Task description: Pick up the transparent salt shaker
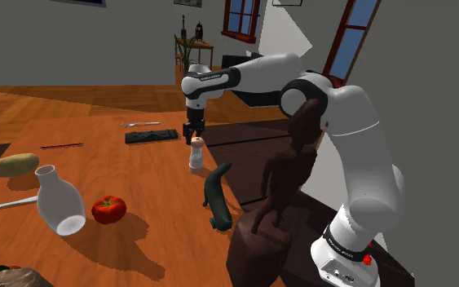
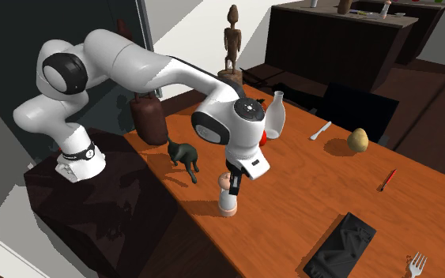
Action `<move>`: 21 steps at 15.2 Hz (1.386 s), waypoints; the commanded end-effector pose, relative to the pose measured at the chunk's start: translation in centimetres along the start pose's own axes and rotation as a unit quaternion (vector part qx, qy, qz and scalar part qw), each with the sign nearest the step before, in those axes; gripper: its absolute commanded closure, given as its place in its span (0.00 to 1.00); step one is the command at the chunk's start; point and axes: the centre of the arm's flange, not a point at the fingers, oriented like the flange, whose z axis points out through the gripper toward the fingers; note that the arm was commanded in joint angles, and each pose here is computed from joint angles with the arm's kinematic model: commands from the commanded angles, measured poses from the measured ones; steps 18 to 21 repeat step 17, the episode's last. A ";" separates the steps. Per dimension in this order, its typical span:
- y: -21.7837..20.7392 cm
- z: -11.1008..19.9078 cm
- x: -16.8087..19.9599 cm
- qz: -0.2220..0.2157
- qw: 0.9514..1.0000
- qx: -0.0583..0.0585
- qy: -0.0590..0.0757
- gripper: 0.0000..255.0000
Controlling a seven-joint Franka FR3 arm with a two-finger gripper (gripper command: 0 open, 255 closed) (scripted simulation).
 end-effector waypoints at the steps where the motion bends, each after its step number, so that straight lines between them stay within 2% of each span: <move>1: -0.1 -0.3 0.0 0.000 1.000 0.000 -0.001 1.00; 15: -1.5 -7.6 -0.6 0.000 1.000 0.000 -0.001 1.00; 21: -1.5 -7.7 -0.7 0.000 1.000 0.000 -0.001 1.00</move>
